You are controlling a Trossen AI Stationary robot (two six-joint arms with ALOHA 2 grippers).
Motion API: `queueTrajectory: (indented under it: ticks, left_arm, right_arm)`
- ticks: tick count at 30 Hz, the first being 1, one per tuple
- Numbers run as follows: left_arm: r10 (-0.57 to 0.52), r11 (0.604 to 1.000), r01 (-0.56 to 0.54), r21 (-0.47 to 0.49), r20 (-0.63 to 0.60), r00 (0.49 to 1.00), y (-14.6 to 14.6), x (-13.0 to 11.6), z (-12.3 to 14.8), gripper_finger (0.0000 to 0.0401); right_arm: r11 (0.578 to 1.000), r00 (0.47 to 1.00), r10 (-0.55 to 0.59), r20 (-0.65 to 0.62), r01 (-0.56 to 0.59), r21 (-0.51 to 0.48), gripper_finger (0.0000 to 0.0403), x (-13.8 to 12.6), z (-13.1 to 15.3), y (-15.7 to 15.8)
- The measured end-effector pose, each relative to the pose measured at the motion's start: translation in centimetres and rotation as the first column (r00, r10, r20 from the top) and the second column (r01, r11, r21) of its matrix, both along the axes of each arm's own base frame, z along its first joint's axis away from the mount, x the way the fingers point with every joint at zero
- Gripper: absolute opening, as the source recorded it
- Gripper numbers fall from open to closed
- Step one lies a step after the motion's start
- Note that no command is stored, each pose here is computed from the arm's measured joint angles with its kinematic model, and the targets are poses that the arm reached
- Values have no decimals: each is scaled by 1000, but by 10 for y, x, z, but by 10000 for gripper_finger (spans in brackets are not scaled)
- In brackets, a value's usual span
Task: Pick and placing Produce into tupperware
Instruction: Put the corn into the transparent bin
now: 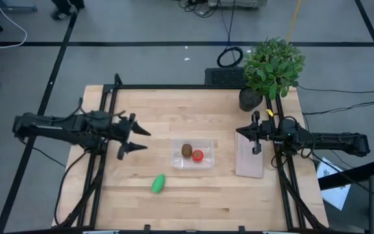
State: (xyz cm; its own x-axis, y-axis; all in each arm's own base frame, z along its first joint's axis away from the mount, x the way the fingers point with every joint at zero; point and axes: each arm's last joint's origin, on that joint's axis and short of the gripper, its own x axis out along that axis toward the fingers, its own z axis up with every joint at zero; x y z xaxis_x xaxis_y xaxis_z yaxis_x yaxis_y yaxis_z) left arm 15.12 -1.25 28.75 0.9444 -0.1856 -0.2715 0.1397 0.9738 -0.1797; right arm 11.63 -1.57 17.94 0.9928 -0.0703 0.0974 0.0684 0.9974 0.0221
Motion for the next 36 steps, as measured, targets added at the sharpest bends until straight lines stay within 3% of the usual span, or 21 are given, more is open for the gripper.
queueTrajectory:
  ticks: [8, 16, 29, 36]
  left_arm:
    - [-68, 994, 44, -100, -246, 967, -21, 28, -13, 267]
    - [-106, 980, 16, -197, -454, 885, -44, 44, -38, 261]
    - [-145, 956, -51, -289, -618, 773, -71, 53, -65, 264]
    - [-105, 927, -176, -332, -678, 727, -73, 58, -74, 264]
  right_arm:
    - [1000, 1000, 0, 0, 0, 2, 0, 0, 0, 0]
    - [1000, 1000, 0, -11, 0, 1, 0, 0, -1, 0]
    - [1000, 1000, -2, -13, 2, -14, 0, 0, -1, 0]
    - [1000, 1000, -2, -13, 2, -15, 0, 0, -1, 0]
